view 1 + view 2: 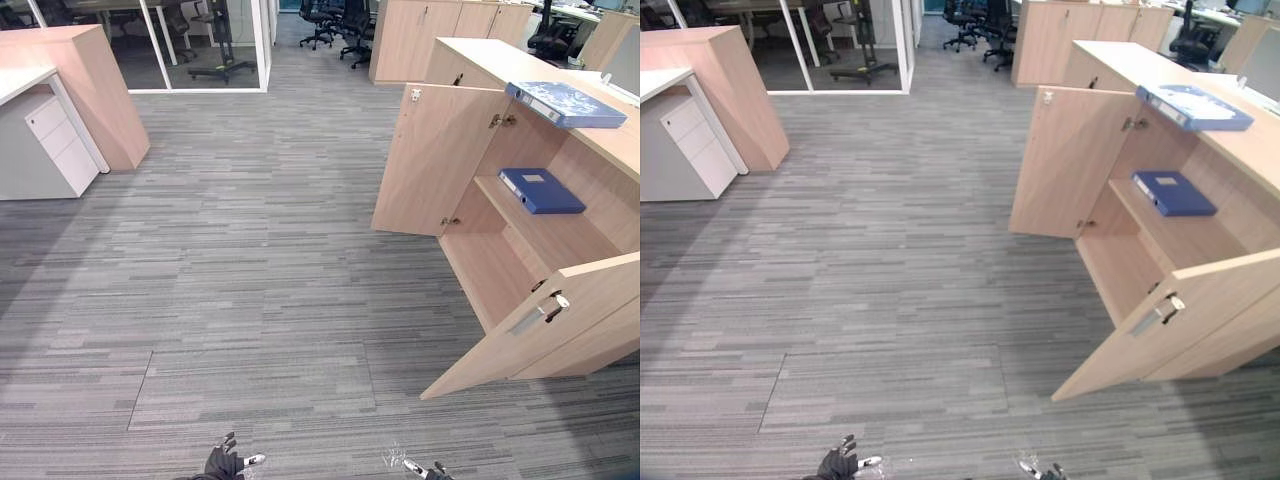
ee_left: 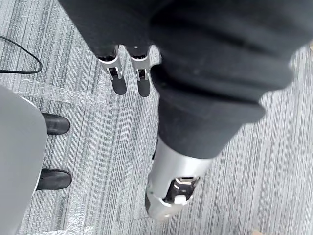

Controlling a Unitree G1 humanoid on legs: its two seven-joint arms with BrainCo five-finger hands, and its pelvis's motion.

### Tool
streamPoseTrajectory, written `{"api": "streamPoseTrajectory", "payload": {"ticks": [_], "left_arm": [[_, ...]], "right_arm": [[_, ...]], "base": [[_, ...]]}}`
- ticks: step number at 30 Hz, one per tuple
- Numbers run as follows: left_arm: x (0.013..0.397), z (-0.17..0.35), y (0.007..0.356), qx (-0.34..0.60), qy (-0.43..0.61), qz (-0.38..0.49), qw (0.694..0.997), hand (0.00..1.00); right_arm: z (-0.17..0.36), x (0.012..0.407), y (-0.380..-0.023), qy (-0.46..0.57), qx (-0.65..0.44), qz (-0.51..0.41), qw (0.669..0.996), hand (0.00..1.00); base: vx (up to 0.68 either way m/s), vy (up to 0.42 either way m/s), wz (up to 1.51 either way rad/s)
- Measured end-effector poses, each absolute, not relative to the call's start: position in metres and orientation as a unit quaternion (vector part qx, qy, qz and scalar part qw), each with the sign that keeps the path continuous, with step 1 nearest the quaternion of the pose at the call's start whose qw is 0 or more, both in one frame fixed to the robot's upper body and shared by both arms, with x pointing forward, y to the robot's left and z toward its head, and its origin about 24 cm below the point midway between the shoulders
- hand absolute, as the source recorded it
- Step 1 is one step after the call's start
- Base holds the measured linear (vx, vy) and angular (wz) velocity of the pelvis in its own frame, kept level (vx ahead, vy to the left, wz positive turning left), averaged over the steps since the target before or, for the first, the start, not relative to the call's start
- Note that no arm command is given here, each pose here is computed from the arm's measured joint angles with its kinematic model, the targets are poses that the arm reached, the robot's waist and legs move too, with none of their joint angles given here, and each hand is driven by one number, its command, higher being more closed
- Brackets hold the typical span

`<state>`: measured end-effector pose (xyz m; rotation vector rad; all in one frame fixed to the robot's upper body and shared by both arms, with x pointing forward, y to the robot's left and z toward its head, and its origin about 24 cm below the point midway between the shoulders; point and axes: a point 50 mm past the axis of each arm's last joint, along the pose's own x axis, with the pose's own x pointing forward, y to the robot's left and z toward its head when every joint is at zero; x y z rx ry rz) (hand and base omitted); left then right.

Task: Walk over to the cabinet, pick up the folder, carry it to the office cabinet, place the folder inside the office cabinet, then close the office cabinet door

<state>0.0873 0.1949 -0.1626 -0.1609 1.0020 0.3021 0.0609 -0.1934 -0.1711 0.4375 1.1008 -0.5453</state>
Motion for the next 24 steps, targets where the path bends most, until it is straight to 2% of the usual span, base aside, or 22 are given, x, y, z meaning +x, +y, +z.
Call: {"api": "streamPoseTrajectory", "payload": {"ticks": [10, 19, 24], "left_arm": [[0.085, -0.163, 0.199, -0.098, 0.475, 0.174, 0.857, 0.00], [0.101, -0.154, 0.207, -0.128, 0.430, 0.219, 0.867, 0.00], [0.101, -0.154, 0.205, -0.131, 0.428, 0.225, 0.866, 0.00]], "right_arm": [[-0.170, 0.064, -0.192, 0.509, 0.189, -0.238, 0.805, 0.00], [-0.163, 0.073, -0.197, 0.487, 0.169, -0.219, 0.829, 0.00], [-0.162, 0.082, -0.193, 0.486, 0.156, -0.195, 0.838, 0.00]], "base": [[-0.04, 0.000, -0.01], [0.06, 0.003, -0.14], [0.23, 0.174, -0.08]]}}
